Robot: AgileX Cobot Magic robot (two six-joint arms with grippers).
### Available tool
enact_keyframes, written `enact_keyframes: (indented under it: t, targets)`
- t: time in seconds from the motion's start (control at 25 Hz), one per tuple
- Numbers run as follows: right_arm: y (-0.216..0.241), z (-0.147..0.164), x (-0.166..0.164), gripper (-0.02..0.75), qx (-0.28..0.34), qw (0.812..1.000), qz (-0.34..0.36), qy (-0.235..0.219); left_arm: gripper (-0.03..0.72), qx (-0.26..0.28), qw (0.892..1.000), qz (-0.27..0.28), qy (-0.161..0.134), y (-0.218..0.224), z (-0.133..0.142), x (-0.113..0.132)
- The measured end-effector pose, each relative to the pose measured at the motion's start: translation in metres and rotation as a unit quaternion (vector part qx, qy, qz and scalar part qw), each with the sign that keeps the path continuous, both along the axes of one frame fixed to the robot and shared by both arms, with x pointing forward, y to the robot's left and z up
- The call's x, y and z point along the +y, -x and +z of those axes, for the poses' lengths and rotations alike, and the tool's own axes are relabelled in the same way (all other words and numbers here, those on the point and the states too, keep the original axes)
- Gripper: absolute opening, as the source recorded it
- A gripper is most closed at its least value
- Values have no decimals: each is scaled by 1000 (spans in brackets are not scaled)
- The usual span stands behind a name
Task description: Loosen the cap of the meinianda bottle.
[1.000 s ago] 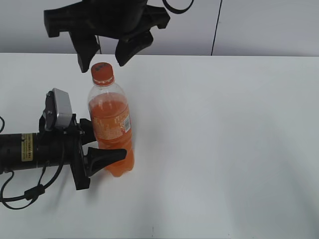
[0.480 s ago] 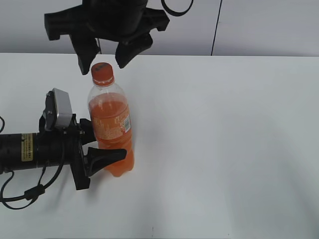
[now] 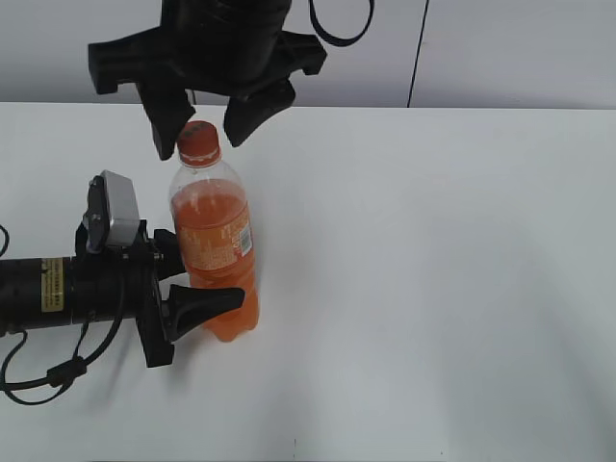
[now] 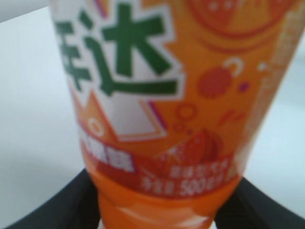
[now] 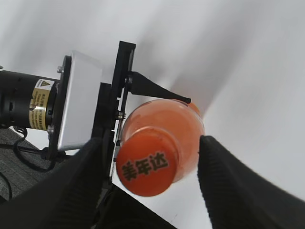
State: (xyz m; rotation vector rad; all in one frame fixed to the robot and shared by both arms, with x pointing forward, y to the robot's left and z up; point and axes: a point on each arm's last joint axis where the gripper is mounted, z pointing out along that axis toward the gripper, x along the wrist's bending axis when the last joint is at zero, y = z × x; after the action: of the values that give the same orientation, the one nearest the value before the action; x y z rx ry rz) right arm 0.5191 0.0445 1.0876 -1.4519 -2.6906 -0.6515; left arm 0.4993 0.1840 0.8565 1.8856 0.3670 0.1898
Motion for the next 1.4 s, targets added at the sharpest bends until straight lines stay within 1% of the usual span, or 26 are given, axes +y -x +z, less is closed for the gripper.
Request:
enact_keyframes:
  t: [0.08,0.16,0.28,0.36,0.56,0.68,0.76,0.84,0.88,0.96,1.08,1.2,1.28,1.32,1.4]
  targets:
    - [0,0,0,467,-1,1000,1,0,400,0,1000,0,0,0,0,0]
    - [0,0,0,446,-2,1000,1,1,400,0,1000,0,0,0,0,0]
    - [0,0,0,356,-2,1000,1,1,400,0,1000,0,0,0,0,0]
    - [0,0,0,279,-2,1000,1,1,400,0,1000,0,0,0,0,0]
    - [0,0,0,279,-9,1000,25,3,400,0,1000,0,0,0,0,0]
    - [1,0,1,279,-29,996,82,11,400,0,1000,-1,0,0,0,0]
    - [1,0,1,279,-53,988,143,22,400,-1,1000,-1,0,0,0,0]
    - [1,0,1,279,-79,974,211,35,400,-2,1000,-3,-1,0,0,0]
    - [1,0,1,278,-96,962,252,43,400,-2,1000,-3,-1,0,0,0]
    - [1,0,1,278,-128,932,333,58,400,-2,1000,-5,-1,0,0,0]
    - [1,1,0,271,-185,863,461,87,400,-2,1000,-4,-1,0,0,0]
    - [0,1,0,271,-221,803,544,106,400,-1,1000,-3,0,0,0,0]
    - [0,1,0,271,-231,782,569,111,400,-1,1000,-3,0,0,0,0]
    - [0,1,0,271,-233,776,575,113,400,-1,1000,-3,0,0,0,0]
    - [1,1,0,271,-235,772,580,111,400,-1,1000,-3,0,0,0,0]
